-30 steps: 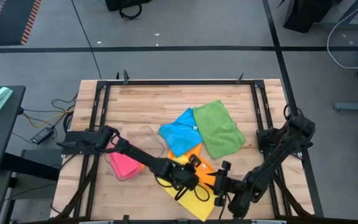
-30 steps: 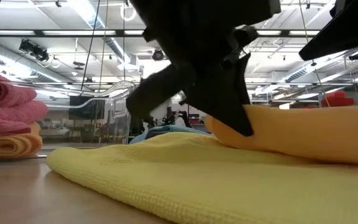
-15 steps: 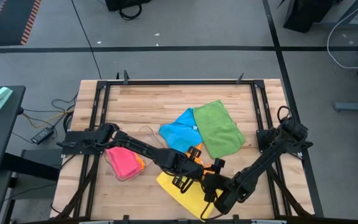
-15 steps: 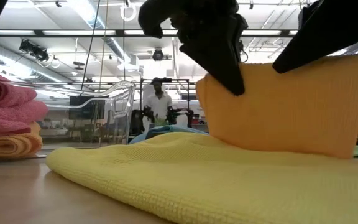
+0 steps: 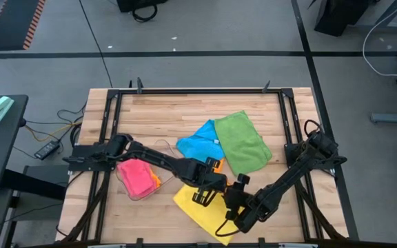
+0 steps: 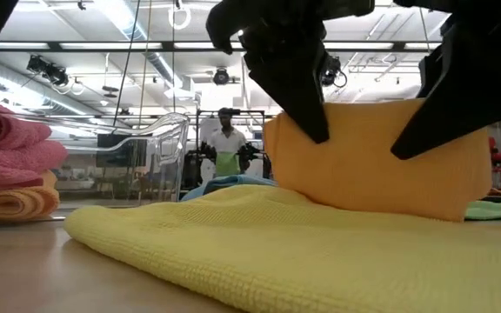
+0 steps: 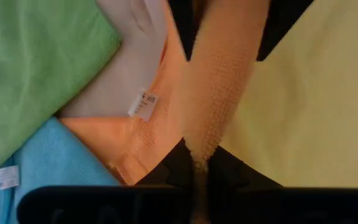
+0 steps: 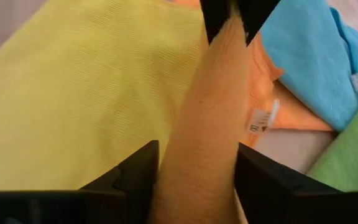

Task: Fold microfiber towels
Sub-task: Put the folded orange microfiber cloth into the transparent bin

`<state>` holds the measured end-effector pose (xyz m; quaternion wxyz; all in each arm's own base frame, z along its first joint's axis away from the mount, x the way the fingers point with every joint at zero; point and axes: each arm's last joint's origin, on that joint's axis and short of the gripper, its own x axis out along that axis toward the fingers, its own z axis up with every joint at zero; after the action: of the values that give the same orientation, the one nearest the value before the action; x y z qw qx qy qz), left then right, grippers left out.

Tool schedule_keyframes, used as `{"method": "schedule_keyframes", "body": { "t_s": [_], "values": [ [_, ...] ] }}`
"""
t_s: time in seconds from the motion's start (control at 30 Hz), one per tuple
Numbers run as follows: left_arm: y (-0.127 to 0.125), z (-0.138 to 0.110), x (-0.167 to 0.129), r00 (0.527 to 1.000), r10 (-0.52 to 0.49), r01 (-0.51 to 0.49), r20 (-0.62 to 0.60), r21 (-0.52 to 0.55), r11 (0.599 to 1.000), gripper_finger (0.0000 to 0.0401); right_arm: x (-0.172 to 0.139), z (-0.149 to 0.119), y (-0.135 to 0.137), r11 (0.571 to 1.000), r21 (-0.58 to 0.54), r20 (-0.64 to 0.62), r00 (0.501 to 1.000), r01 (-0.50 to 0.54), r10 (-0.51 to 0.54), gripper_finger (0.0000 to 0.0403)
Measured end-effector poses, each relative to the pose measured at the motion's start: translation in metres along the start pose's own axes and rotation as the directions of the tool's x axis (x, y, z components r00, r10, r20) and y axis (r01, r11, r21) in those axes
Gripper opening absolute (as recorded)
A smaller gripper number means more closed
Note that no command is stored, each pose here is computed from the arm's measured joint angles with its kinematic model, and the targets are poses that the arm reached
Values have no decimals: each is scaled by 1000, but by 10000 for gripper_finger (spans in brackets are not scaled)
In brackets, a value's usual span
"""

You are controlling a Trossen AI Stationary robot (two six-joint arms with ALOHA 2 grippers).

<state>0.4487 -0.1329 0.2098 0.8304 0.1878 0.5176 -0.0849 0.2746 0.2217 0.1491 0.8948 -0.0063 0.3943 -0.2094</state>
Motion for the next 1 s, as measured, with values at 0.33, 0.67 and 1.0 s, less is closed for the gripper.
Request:
{"method": "schedule_keyframes", "body": {
  "t_s": [0.33,0.67,1.0],
  "values": [
    [-8,3,-4,1000,-4,2,19,84,996,65,-7,0,-5,1000,-13,-15,1000,17,-17,39],
    [-9,19,-18,983,12,-26,183,71,997,231,-20,5,-14,999,45,-29,1000,9,-8,16],
    [-18,26,-15,970,38,-82,242,174,981,265,-40,13,-16,994,85,-13,998,-67,69,16]
  ]
}}
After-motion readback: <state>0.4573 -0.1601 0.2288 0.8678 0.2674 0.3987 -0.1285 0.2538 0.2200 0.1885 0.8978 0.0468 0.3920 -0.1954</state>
